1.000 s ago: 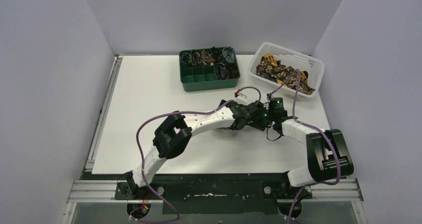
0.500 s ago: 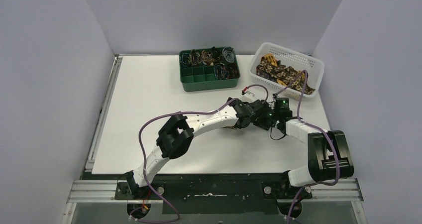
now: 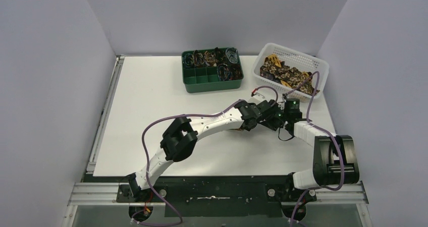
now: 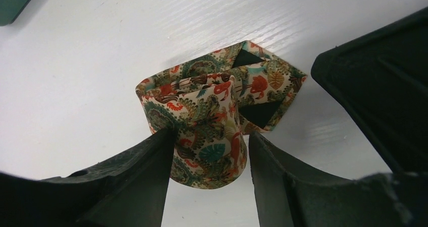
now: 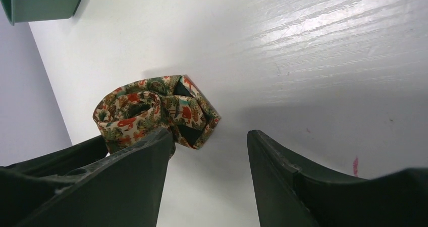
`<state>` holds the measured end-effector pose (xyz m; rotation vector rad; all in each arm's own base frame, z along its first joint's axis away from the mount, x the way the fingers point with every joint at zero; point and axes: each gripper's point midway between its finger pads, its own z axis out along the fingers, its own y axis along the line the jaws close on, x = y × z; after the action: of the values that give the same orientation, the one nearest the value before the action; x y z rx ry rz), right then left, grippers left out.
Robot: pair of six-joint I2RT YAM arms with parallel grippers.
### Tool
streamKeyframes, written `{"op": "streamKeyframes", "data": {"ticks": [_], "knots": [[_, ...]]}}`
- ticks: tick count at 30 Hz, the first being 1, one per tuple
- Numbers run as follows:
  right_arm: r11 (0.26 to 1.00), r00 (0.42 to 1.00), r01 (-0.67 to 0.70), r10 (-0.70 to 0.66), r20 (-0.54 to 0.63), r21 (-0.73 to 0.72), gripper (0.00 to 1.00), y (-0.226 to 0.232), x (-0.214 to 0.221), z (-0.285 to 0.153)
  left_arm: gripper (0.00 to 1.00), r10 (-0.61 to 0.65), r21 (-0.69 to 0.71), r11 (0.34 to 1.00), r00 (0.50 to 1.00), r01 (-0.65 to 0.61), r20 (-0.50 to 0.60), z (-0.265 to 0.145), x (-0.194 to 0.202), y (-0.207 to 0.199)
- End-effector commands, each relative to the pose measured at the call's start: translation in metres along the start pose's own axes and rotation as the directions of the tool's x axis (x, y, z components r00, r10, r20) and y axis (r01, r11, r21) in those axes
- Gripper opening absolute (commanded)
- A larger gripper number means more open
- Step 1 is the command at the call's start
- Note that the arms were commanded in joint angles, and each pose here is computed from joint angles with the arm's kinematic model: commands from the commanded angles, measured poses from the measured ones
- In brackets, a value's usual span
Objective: Roll the ties
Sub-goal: Roll the tie at the center of the board.
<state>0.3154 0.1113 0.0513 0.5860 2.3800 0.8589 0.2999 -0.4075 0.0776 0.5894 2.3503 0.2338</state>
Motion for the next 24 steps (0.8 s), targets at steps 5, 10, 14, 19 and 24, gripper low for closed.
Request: {"op": "streamKeyframes", "data": {"ticks": [5, 10, 14, 19, 24], "knots": [[0.997, 1.000, 0.014, -0.014, 0.001, -0.072, 0.58, 0.009, -0.007, -0.008, 0.54, -0.041, 0.157, 0.987, 0.997, 0.031, 0.058, -0.009, -0.029, -0.034], [0.997, 1.000, 0.006, -0.005, 0.005, -0.080, 0.58, 0.008, -0.013, -0.013, 0.54, -0.073, 0.201, 0.977, 0.997, 0.067, 0.021, 0.000, -0.025, -0.038], [0.997, 1.000, 0.003, -0.003, 0.008, -0.072, 0.58, 0.005, -0.014, -0.015, 0.54, -0.115, 0.272, 0.957, 0.993, 0.103, 0.029, 0.000, -0.030, -0.047], [0.998, 1.000, -0.001, 0.002, 0.012, -0.064, 0.58, 0.001, -0.016, -0.017, 0.54, -0.176, 0.402, 0.900, 0.984, 0.166, -0.013, 0.002, -0.024, -0.066], [0.997, 1.000, 0.006, -0.004, 0.019, -0.074, 0.58, 0.004, -0.019, -0.020, 0.55, -0.234, 0.408, 0.888, 0.972, 0.214, 0.000, 0.004, -0.031, -0.055]]}}
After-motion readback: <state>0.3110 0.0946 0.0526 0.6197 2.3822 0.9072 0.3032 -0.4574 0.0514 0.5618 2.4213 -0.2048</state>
